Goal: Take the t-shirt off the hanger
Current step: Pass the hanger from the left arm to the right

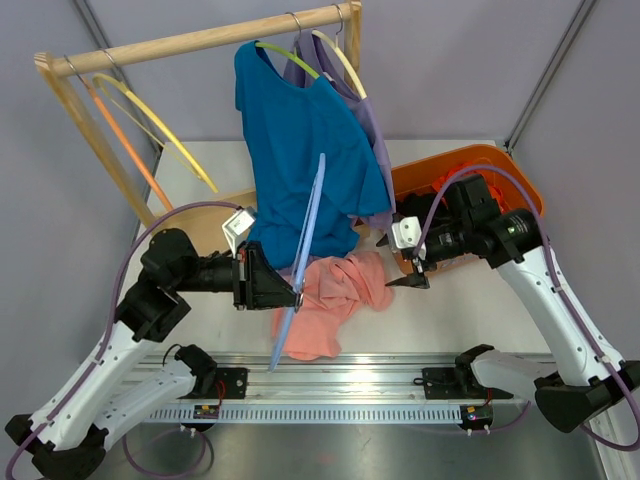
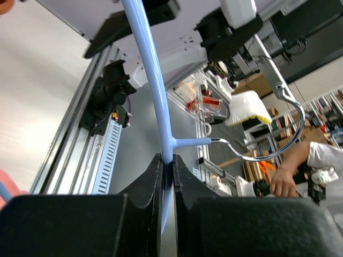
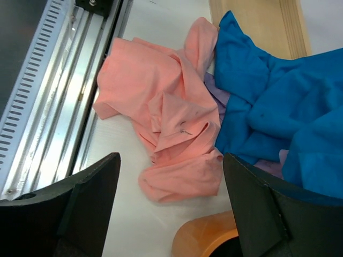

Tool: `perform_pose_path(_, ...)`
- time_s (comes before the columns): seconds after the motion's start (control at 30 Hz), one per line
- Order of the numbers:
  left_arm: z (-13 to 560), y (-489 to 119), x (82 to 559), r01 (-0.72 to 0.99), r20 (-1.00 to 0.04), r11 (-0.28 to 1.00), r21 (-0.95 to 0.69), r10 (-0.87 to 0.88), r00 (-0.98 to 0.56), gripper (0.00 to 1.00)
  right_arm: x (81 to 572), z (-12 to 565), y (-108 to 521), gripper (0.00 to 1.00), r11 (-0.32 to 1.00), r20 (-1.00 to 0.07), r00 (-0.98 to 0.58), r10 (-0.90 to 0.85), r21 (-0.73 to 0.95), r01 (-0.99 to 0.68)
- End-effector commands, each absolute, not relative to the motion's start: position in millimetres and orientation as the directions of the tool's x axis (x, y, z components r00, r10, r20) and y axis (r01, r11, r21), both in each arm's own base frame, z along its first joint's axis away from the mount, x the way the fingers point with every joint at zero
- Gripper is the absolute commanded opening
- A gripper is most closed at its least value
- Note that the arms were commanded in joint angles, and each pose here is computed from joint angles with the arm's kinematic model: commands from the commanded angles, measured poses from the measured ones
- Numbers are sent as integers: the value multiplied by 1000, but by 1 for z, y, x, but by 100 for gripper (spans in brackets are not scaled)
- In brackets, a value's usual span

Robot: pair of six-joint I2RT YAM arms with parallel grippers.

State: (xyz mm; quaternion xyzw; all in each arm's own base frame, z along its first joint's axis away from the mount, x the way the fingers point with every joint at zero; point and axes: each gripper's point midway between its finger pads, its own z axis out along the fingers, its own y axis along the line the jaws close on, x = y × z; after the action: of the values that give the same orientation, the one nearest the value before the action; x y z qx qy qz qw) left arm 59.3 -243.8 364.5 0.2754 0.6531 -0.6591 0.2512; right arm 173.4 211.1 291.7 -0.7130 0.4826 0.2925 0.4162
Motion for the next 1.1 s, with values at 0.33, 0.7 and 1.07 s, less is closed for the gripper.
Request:
perform_pose_path(0.33,358,-242,96,614,-611,74,-786,-251,-751,0,149,331,237,84,-173,-959,142,-245,-101,-980)
perform_pose_path(0.7,339,-236,42,582,-584,-63,-810,10,-812,0,154,363,245,87,-248,-908,386,-162,-341,-907)
perform_pose_path(1.07,318,-239,39,537,-535,-22,-843,138,-834,0,124,364,245,87,-354,-850,499,-172,-419,-836)
